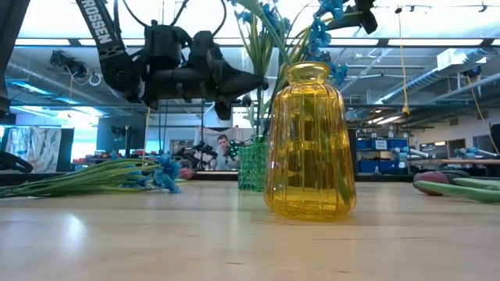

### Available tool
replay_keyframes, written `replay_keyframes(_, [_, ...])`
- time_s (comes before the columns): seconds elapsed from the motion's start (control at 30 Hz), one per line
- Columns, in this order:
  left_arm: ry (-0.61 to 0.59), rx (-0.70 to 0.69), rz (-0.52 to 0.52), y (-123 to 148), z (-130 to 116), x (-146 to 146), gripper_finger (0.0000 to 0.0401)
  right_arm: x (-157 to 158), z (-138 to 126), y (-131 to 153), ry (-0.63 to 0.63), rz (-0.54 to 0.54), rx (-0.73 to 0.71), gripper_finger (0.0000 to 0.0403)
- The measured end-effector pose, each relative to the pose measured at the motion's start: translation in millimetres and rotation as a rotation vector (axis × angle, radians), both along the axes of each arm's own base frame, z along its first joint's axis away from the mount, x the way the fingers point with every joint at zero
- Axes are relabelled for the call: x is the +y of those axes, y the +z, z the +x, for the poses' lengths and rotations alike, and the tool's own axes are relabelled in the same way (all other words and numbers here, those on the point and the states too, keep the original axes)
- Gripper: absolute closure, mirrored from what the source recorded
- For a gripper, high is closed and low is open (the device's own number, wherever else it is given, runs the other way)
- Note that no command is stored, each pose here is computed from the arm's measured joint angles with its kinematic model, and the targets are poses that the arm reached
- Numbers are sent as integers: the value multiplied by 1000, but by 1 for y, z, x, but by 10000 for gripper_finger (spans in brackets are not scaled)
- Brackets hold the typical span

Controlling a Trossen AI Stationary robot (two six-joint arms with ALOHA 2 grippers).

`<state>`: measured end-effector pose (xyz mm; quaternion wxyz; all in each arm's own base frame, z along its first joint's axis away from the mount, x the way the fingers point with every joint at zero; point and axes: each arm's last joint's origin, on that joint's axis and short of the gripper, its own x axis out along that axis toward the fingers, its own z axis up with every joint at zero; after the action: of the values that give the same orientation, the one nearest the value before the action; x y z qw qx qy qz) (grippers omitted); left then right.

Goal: Sort flowers into vase by color
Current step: Put the right blue flowers into the green vase

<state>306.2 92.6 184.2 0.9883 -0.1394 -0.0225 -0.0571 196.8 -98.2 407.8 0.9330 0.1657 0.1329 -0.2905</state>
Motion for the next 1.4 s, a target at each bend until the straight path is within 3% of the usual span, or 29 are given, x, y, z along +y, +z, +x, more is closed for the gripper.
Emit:
replay_keyframes(0.37, [4,53,66,-6,0,0,386,-1,-1,0,-6,-2,1,163])
replay_keyframes(0.87, [16,55,95,-6,0,1,334,-7,-4,0,-22,3,-3,163])
replay_keyframes(1.4, [-38,112,53,-12,-1,0,167,-12,-7,0,-28,-19,12,163])
